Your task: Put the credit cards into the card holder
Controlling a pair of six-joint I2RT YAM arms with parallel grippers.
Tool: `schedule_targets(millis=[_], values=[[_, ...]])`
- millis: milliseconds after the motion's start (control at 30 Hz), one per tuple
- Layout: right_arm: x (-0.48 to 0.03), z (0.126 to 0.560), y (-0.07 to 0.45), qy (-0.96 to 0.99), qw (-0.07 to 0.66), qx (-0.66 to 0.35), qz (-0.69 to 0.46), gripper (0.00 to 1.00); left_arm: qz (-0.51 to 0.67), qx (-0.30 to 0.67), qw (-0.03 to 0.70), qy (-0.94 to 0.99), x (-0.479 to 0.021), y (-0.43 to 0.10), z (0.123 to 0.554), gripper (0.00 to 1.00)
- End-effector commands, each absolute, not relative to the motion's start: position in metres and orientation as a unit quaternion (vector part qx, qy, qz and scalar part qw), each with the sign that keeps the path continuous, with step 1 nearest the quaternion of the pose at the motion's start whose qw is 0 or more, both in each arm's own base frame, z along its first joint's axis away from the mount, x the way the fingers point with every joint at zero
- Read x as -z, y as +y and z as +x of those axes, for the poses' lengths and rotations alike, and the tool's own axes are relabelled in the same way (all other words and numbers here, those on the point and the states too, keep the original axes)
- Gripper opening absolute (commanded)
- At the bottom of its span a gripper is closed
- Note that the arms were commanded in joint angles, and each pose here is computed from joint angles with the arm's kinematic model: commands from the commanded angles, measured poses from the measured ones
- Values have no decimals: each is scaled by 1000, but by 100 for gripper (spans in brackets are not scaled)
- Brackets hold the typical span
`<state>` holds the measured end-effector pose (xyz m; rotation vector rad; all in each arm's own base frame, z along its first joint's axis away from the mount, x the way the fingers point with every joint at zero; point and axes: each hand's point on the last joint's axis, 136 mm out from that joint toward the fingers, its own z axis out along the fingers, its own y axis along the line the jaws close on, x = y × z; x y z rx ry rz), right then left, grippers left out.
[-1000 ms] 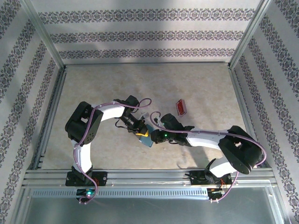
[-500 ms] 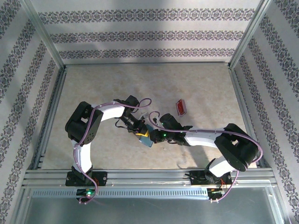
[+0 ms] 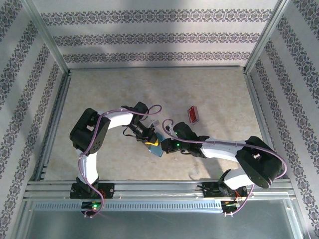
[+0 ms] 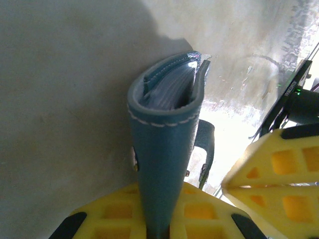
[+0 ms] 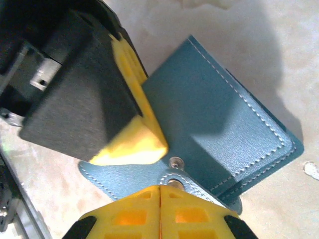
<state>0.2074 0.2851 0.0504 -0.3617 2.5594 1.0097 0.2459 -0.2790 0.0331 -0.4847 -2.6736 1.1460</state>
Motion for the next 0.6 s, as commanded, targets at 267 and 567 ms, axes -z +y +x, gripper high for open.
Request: schedule_targets(millis=[267,567], values=[[-33,209,287,912,167,-357,-115,8,-170,-288,110,-936,15,-258,237,0],[-38,220,293,903,185,-374,-105,8,-173,-289,110,-935,14,-259,236,0]])
